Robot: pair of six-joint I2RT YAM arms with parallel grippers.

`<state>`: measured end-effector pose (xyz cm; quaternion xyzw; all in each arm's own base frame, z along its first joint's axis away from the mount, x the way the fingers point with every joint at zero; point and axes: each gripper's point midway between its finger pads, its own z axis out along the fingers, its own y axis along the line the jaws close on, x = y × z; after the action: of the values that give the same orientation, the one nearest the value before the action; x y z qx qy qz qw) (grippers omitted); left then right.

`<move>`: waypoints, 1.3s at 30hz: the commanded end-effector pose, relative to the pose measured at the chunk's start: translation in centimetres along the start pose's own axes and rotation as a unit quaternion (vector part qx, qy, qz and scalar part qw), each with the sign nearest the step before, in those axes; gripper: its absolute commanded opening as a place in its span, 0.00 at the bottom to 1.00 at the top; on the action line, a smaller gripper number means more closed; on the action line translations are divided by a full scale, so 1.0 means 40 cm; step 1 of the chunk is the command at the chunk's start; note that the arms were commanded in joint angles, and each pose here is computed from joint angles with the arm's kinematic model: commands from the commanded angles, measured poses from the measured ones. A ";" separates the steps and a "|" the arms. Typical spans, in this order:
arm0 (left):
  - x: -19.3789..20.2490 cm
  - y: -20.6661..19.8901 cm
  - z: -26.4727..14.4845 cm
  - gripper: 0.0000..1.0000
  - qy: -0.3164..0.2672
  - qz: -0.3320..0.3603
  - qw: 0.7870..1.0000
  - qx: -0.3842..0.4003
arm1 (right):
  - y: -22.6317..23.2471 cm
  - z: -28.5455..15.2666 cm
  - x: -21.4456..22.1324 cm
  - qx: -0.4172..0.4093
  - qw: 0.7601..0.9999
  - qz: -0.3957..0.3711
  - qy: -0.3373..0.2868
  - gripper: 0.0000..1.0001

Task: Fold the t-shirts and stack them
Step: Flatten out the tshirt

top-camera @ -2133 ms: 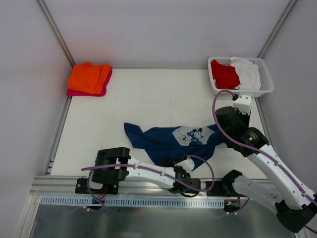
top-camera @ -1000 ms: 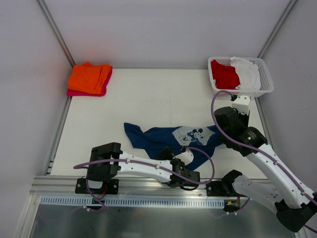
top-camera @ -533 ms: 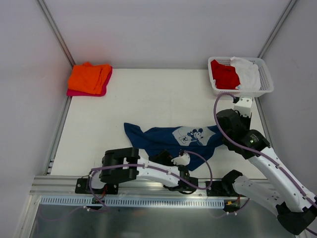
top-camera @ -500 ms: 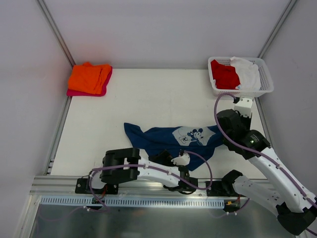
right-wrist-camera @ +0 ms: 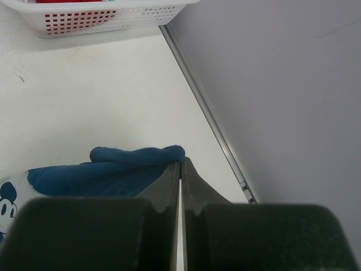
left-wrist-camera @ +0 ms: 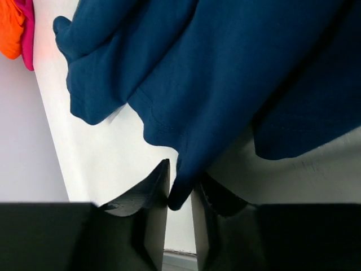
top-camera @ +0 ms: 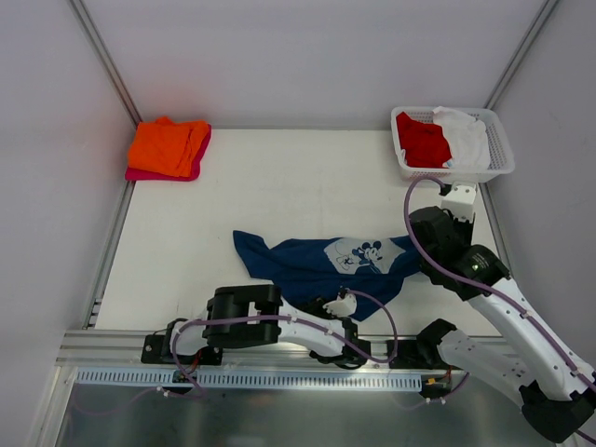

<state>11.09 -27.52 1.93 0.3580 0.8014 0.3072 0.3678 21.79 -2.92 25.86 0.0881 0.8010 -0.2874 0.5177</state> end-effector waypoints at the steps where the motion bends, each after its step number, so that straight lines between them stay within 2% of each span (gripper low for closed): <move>1: 0.067 -0.123 0.008 0.20 0.066 -0.050 0.994 0.067 | -0.013 -0.005 -0.029 0.008 1.000 0.022 -0.009 0.00; 3: 0.066 -0.126 0.008 0.12 0.067 -0.052 0.994 0.069 | -0.013 -0.005 -0.030 0.009 1.000 0.022 -0.010 0.00; 12: 0.051 -0.133 0.007 0.06 0.059 -0.050 0.994 0.072 | -0.008 -0.003 -0.031 0.009 1.000 0.017 -0.009 0.00; 14: 0.046 -0.128 0.004 0.00 0.053 -0.053 0.995 0.072 | -0.006 -0.003 -0.031 0.008 1.000 0.017 -0.008 0.00; 25: -0.023 -0.099 -0.059 0.00 0.010 -0.037 0.994 0.101 | 0.009 0.000 -0.027 0.001 1.000 0.015 -0.003 0.00; 28: -0.065 -0.033 -0.111 0.00 -0.013 -0.059 0.990 0.125 | 0.012 -0.001 -0.028 -0.004 1.000 0.017 -0.002 0.00; 31: -0.124 0.101 -0.192 0.00 -0.051 -0.116 0.980 0.155 | 0.011 -0.008 -0.032 -0.011 1.000 0.023 -0.003 0.00; 33: -0.121 0.182 -0.216 0.00 -0.058 -0.124 0.980 0.142 | 0.007 -0.014 -0.035 -0.016 1.000 0.025 -0.002 0.00; 34: -0.144 0.241 -0.243 0.00 -0.077 -0.149 0.976 0.140 | 0.003 -0.019 -0.042 -0.020 0.999 0.032 -0.006 0.00; 37: -0.131 0.395 -0.275 0.00 -0.085 -0.157 0.980 0.086 | -0.008 -0.032 -0.051 -0.030 0.999 0.042 -0.008 0.00; 38: -0.120 0.420 -0.282 0.00 -0.086 -0.134 0.983 0.085 | -0.013 -0.036 -0.049 -0.032 0.999 0.041 -0.006 0.00; 39: -0.114 0.448 -0.291 0.00 -0.090 -0.146 0.980 0.099 | -0.025 -0.044 -0.053 -0.034 0.998 0.044 -0.005 0.00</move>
<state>9.17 -30.04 19.88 0.2717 0.8577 0.0543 0.4332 21.87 -1.99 26.49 0.0809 0.8098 -0.2621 0.5186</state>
